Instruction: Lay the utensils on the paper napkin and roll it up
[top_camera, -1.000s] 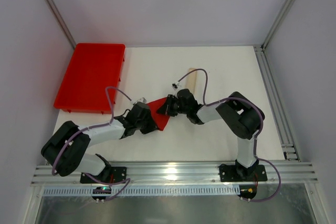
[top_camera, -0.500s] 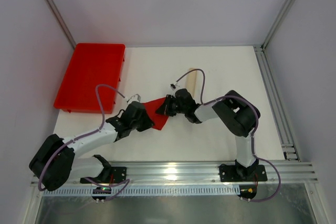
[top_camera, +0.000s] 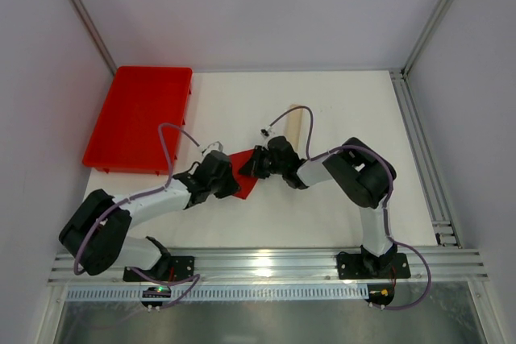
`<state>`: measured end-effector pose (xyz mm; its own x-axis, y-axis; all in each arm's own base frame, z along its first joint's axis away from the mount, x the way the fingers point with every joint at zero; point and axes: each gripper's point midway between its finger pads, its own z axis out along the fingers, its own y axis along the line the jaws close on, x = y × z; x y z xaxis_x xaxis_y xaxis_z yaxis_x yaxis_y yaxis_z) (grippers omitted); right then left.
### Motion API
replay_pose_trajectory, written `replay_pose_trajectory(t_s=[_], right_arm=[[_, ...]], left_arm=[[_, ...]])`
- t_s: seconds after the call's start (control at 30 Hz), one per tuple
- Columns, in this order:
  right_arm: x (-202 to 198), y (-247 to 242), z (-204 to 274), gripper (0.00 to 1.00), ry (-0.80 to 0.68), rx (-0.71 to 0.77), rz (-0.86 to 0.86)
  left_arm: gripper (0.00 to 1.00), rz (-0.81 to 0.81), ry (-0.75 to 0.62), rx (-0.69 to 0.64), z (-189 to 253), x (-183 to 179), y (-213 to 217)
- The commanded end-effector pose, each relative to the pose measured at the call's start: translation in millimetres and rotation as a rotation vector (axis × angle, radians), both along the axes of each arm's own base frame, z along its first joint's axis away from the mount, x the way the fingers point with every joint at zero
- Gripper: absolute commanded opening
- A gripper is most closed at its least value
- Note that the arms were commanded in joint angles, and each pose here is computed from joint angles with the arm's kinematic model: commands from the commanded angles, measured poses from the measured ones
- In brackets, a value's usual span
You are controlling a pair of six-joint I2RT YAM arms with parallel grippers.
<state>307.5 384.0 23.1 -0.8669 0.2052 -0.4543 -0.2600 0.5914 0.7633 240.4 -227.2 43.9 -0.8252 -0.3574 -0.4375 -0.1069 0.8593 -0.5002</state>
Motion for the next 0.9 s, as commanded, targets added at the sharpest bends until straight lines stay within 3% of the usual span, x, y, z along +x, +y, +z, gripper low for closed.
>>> replay_pose_trajectory(t_s=[0.0,0.5,0.87], right_arm=[[11.7,11.4,14.8,0.04,-0.051,0.038,-0.007],[8.4,15.9,19.4,0.09,-0.070,0.044,0.029],[3.8,8.9,43.6,0.38,-0.185,0.055,0.060]], left_arm=[[0.01,-0.008,-0.086,-0.014,18.9,22.8,-12.4],[0.01,0.033,-0.036,0.085,-14.0,36.6,7.4],[0.01,0.038,-0.002,0.059,-25.0,26.7,8.0]])
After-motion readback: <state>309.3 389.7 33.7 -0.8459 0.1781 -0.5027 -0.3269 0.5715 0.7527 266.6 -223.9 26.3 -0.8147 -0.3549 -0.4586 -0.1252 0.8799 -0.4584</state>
